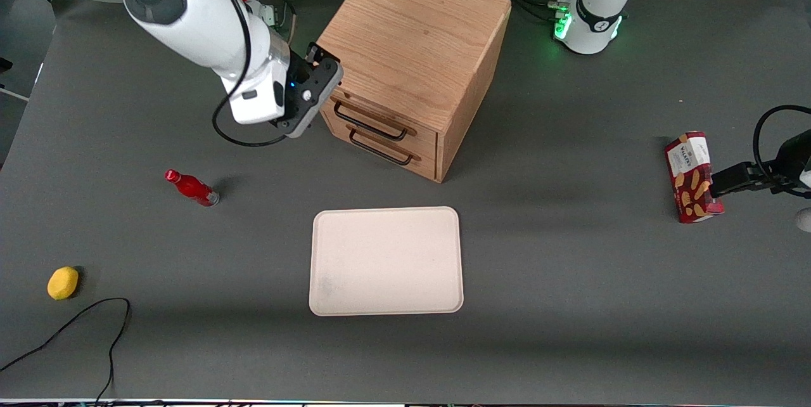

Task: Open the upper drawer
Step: 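Hook the right gripper onto the upper drawer's black handle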

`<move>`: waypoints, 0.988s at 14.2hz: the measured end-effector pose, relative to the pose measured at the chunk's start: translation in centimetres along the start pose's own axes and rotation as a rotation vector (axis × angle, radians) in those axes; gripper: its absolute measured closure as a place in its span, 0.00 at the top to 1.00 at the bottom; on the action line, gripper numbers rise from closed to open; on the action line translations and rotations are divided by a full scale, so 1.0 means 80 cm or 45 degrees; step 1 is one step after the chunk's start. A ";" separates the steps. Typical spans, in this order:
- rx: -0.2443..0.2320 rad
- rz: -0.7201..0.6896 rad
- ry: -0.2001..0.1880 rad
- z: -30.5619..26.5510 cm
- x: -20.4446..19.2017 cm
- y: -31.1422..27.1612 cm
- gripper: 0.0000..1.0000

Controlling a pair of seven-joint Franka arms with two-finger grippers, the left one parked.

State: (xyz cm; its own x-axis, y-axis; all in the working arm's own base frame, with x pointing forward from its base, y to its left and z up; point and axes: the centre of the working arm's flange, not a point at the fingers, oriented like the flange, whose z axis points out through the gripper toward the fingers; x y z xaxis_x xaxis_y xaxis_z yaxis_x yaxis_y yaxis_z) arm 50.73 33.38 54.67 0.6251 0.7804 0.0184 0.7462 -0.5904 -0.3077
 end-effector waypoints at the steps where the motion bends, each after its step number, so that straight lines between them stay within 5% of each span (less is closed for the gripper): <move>1: 0.022 -0.039 -0.024 0.017 0.001 0.008 1.00; 14: 0.052 -0.106 0.026 0.165 0.028 0.019 1.00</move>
State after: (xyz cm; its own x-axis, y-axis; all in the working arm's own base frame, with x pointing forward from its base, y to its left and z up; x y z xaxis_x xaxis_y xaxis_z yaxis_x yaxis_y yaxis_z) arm 50.23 36.99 41.70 0.5662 0.8217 0.0644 0.7858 -0.5146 -0.3430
